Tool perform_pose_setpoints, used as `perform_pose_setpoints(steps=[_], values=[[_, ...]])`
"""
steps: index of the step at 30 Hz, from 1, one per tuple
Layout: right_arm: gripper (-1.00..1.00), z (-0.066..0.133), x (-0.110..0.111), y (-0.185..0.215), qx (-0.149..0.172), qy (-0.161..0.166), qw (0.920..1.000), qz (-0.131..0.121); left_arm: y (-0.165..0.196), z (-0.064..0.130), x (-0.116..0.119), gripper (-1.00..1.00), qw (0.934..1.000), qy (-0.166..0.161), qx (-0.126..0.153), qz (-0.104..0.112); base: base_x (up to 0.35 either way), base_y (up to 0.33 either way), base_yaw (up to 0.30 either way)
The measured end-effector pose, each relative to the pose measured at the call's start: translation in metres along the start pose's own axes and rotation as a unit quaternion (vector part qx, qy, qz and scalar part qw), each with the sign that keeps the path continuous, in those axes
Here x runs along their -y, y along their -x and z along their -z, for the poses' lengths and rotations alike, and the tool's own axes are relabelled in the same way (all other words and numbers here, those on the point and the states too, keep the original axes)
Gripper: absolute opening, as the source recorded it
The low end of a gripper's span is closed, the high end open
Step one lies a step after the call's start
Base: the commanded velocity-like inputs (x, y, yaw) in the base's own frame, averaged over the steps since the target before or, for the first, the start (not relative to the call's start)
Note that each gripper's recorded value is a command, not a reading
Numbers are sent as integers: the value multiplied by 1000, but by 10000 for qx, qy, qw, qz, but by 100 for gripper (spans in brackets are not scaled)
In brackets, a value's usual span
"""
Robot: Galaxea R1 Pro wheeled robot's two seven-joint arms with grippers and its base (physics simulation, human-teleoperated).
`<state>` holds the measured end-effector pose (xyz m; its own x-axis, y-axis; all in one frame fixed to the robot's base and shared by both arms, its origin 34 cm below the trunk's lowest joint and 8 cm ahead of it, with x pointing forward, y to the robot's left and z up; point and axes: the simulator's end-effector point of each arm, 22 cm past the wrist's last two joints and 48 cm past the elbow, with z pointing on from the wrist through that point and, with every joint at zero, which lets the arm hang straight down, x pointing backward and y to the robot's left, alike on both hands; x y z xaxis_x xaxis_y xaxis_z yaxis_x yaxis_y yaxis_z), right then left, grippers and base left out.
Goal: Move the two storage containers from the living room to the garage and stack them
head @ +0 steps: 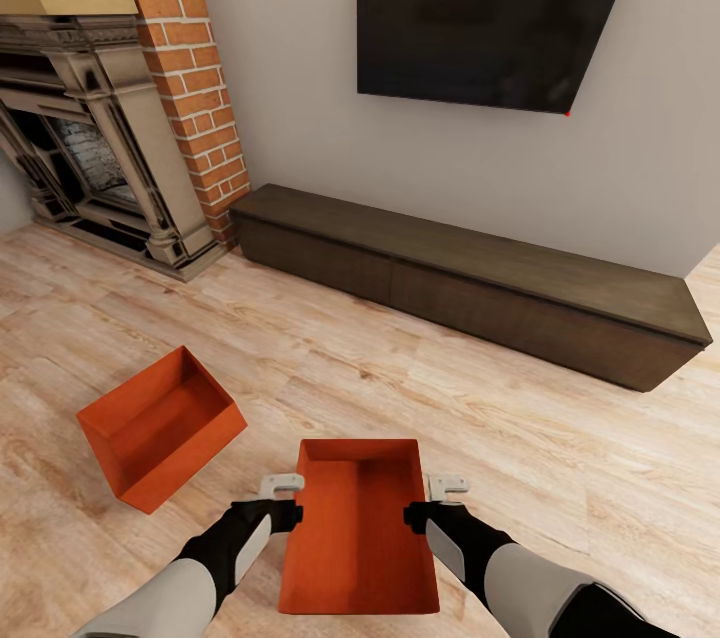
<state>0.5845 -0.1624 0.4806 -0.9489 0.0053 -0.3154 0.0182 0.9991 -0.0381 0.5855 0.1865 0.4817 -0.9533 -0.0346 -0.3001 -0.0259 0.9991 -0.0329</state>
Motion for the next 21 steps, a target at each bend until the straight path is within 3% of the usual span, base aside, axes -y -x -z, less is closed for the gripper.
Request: perform_pose_setpoints(steps=[10,16,21], values=[[100,0,0,0,-6,4,10000,-27,0,1,11,100,10000,-85,-13,-9,0,0,0],[100,0,1,0,-3,1,10000,-42,0,3,37,100,9996,-264,6,-30,0,0,0],[100,-5,1,-2,-4,-1,10000,-50,-2,-1,41,100,9996,-287,9,-35,0,0,0]])
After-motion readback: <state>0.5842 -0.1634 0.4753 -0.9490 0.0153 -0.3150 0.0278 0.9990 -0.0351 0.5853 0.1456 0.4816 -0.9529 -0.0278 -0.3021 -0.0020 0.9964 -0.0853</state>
